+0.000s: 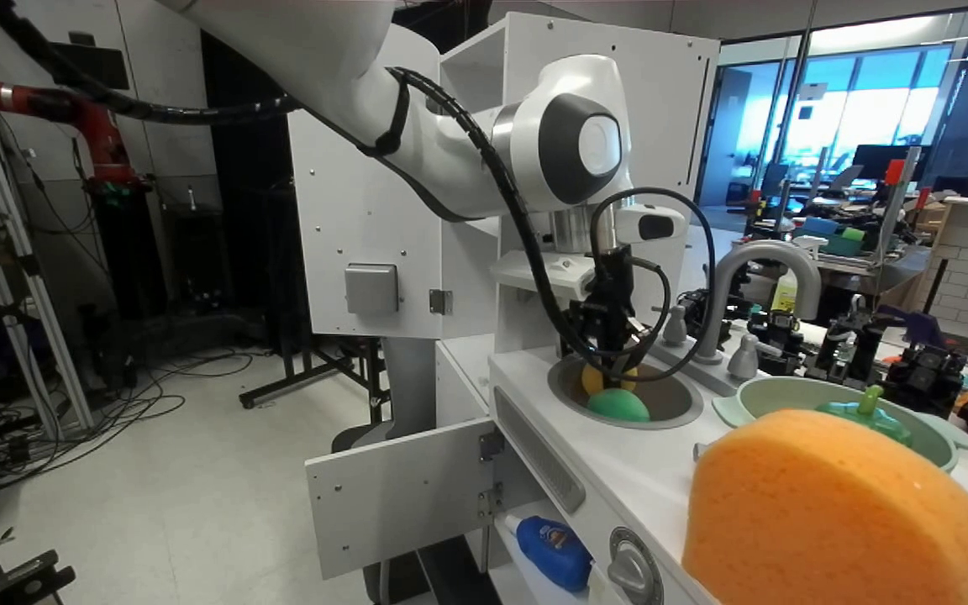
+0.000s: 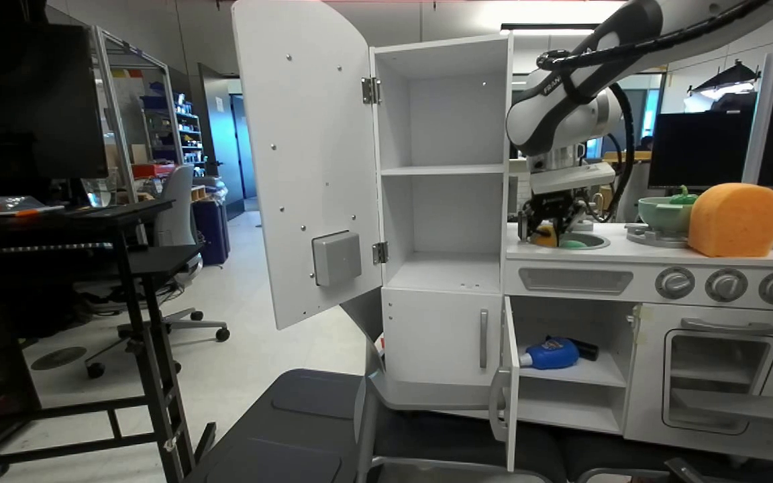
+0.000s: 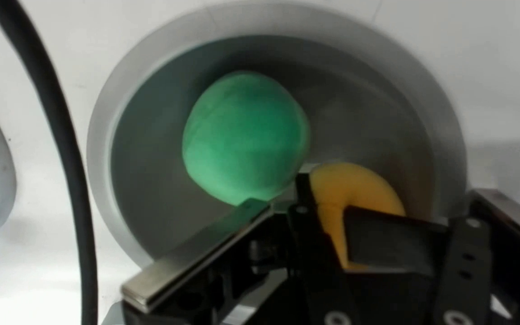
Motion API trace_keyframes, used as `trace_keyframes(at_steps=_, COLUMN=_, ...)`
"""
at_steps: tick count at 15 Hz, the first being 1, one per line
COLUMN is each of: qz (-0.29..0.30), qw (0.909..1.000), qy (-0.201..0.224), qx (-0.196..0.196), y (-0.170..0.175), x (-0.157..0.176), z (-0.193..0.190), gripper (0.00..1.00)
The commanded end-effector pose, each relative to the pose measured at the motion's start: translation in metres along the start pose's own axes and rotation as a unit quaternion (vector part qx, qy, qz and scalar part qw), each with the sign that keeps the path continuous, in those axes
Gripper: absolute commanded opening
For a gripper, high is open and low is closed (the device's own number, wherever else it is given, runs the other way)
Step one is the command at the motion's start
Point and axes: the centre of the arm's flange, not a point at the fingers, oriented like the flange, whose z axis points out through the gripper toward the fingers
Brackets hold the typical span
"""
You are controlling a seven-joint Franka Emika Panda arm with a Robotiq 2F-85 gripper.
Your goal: Open the top cabinet at the left, then put the yellow plushie and the orange sponge in the top compartment of the top cabinet
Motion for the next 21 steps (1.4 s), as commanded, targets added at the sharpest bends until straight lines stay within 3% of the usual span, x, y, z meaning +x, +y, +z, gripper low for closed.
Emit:
trace_keyframes(at_steps=1, qz=-0.013, qw=0.9999, qy=0.007, qx=0.002, y=-0.002, x=-0.005, z=-0.008, gripper=0.0)
trace_keyframes(at_steps=8, qz=-0.078, qw=0.9967, qy=0.018, qx=0.015, y=0.027, x=-0.037, z=-0.088, gripper=0.0)
trace_keyframes(at_steps=12, qz=-0.159, qw=0.9869, qy=0.007, qx=0.029, y=0.037, x=-0.061, z=-0.143, gripper=0.0)
trace_keyframes(at_steps=14, qz=-0.202, qw=0.9788, qy=-0.003, qx=0.033, y=0.045, x=-0.075, z=-0.163, gripper=0.0)
trace_keyframes(at_steps=15, qz=-0.224, qw=0.974, qy=-0.009, qx=0.034, y=0.065, x=-0.06, z=-0.186, gripper=0.0)
trace_keyframes(at_steps=16, qz=-0.247, qw=0.9681, qy=-0.015, qx=0.037, y=0.069, x=-0.066, z=-0.201, gripper=0.0)
trace_keyframes(at_steps=21, qz=-0.355, qw=0.9304, qy=-0.038, qx=0.084, y=0.102, x=-0.13, z=-0.254, gripper=0.0)
